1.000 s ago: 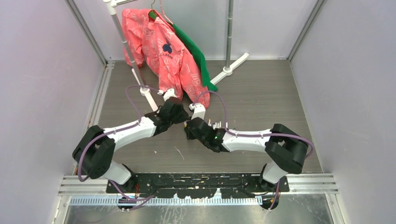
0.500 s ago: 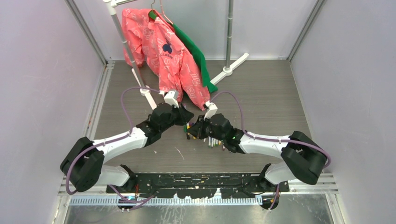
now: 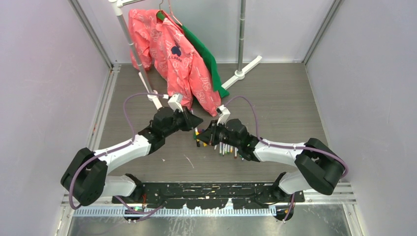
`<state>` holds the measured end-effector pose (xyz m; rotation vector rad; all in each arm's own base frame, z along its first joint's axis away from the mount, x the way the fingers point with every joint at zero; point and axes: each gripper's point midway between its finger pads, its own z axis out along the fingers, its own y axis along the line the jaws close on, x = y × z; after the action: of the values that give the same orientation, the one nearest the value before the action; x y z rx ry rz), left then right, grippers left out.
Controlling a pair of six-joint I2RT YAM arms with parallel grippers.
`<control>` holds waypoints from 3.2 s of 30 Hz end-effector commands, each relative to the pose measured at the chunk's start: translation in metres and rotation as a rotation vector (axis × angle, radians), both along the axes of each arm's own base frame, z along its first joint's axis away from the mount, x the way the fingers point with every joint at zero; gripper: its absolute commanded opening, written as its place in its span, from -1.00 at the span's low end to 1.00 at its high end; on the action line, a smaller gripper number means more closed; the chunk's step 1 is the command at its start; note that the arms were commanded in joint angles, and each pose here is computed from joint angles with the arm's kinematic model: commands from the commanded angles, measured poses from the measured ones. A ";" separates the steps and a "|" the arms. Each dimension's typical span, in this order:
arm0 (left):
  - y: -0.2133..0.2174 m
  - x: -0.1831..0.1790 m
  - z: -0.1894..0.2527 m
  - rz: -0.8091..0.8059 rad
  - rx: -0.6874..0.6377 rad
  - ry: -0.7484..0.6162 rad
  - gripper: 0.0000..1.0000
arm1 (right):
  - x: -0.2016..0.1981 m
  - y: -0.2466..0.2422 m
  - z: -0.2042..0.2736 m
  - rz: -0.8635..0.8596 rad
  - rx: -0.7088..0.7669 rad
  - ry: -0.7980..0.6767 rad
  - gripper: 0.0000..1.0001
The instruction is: Open the pen caps
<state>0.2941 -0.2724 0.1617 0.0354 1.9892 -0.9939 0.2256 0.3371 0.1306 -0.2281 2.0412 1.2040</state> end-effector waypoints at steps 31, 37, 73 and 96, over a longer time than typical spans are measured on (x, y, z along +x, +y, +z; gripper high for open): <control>0.038 0.043 0.010 0.276 0.060 0.183 -1.00 | 0.027 -0.054 -0.060 -0.339 -0.588 0.001 -0.98; 0.041 0.038 0.007 0.279 0.075 0.181 -1.00 | 0.028 -0.037 -0.060 -0.299 -0.565 0.014 -0.98; -0.013 0.002 -0.002 0.004 0.214 0.161 -1.00 | 0.034 -0.087 -0.016 -0.529 -0.513 -0.081 -0.16; -0.158 -0.040 -0.073 -0.298 0.195 0.358 -1.00 | 0.021 -0.199 0.000 -0.886 -0.399 -0.092 -0.06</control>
<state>0.2470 -0.3985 0.0636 0.2865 2.5340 -0.8995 0.2444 0.1520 0.1276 0.3278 1.9719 0.2579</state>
